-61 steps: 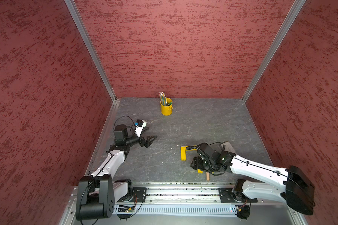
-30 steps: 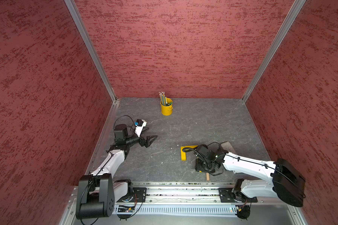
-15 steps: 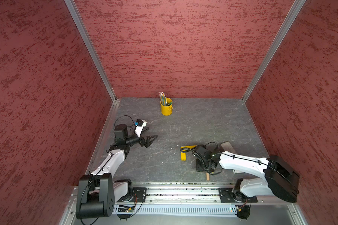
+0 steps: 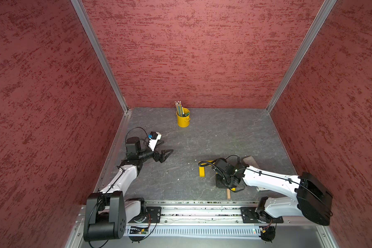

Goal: Assemble the number 8 with building blocks
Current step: Pick up the building block from the center of the board.

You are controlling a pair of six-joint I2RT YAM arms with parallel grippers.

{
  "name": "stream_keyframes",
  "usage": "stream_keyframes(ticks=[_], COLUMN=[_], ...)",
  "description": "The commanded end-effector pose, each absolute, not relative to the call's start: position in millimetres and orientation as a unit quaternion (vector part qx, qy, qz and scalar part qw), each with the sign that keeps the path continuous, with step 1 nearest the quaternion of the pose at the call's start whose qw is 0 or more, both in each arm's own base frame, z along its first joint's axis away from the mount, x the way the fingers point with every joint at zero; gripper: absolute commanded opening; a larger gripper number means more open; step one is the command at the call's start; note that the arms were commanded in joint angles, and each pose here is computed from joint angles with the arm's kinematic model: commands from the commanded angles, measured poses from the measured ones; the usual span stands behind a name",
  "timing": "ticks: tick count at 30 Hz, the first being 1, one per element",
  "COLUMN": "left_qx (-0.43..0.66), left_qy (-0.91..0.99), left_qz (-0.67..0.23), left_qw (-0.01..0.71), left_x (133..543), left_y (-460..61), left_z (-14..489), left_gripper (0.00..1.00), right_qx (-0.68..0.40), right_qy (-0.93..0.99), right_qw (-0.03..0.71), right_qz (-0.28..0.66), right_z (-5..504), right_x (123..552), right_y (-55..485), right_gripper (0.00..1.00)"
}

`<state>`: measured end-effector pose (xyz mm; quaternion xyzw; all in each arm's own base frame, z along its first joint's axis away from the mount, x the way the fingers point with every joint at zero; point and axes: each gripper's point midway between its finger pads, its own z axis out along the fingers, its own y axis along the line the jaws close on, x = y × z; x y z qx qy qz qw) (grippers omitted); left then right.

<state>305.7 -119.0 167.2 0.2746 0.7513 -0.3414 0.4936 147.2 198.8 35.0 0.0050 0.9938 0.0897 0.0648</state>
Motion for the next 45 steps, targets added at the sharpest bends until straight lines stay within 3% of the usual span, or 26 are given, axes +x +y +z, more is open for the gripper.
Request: stream_keyframes(ticks=[1,15,31,45], left_qx=[0.283,0.278,0.278,0.277], left_qy=[0.744,0.745,0.741,0.742], left_qz=[-0.341,-0.344,-0.345,-0.341], left_qw=[0.5,0.499,0.505,0.507], left_x=[309.3,312.2,312.7,311.4], left_y=[-118.7,-115.8,-114.7,-113.8], left_z=[172.8,170.2,178.1,178.3], left_gripper=[1.0,1.0,1.0,1.0], right_qx=[0.002,-0.019,0.037,-0.019], right_qy=[0.994,0.993,0.994,0.989], right_qw=[0.081,0.078,0.069,0.113], right_qz=[0.074,0.088,0.081,0.088], right_z=[40.9,39.0,19.1,48.3], right_x=[155.7,173.1,152.4,191.7], right_y=[196.2,212.9,160.3,191.1], right_gripper=[0.29,0.3,0.3,0.31])
